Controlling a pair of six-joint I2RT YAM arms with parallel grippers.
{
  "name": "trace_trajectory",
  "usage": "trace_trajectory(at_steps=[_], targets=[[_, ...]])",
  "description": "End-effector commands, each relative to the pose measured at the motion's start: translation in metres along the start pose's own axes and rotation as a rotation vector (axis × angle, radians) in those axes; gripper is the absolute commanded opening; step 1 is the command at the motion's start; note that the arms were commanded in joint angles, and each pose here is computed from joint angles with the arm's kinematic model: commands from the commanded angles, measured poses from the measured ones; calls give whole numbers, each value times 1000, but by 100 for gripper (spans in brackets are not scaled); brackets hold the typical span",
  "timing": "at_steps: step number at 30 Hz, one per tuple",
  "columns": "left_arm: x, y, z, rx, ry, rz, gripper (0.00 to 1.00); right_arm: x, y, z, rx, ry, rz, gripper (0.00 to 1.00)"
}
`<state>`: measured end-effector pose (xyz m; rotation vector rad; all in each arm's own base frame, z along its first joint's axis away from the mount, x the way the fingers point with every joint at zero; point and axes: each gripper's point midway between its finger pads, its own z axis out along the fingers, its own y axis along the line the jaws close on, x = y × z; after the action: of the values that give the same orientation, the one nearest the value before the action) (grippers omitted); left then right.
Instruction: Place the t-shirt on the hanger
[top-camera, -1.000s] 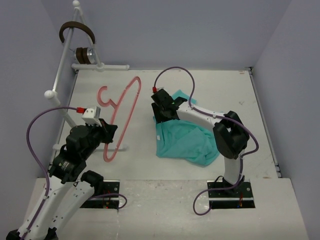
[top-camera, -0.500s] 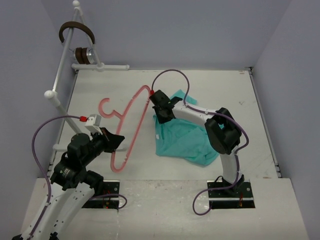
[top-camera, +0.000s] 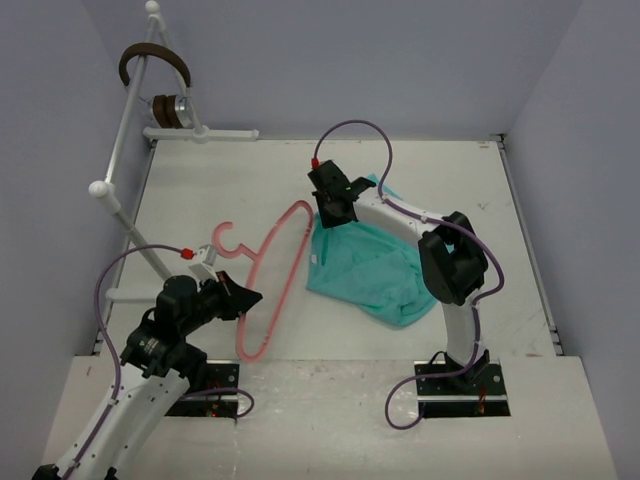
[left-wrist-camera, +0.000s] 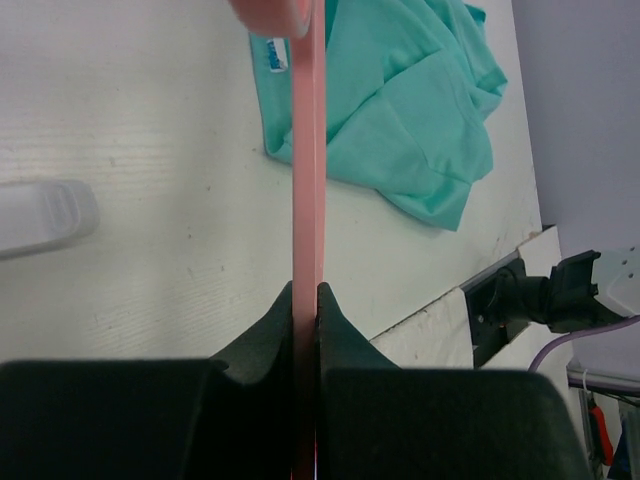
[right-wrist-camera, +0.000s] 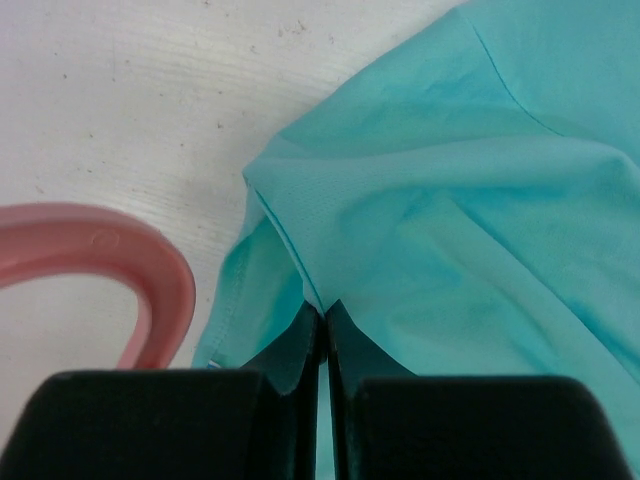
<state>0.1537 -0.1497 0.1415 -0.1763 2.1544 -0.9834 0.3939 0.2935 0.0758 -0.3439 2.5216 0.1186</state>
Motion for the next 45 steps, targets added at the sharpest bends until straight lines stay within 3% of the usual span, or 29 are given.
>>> trace_trajectory(at_steps=[1, 17, 29, 33, 39, 45], targets=[[3, -3, 13, 54, -3, -33, 0, -26, 4, -19, -34, -55, 28, 0], [22, -11, 48, 177, 125, -52, 0, -29, 3, -27, -42, -65, 6, 0], [-9, -44, 66, 338, 28, -49, 0, -9, 23, -42, -159, 0, -53, 0], [-24, -59, 72, 379, -2, -32, 0, -2, 36, -61, -237, -9, -61, 0], [-21, -66, 97, 406, 60, -1, 0, -10, 50, -103, -355, -62, -59, 0], [-38, -84, 101, 469, -36, 70, 0, -11, 54, -149, -429, -114, -54, 0]])
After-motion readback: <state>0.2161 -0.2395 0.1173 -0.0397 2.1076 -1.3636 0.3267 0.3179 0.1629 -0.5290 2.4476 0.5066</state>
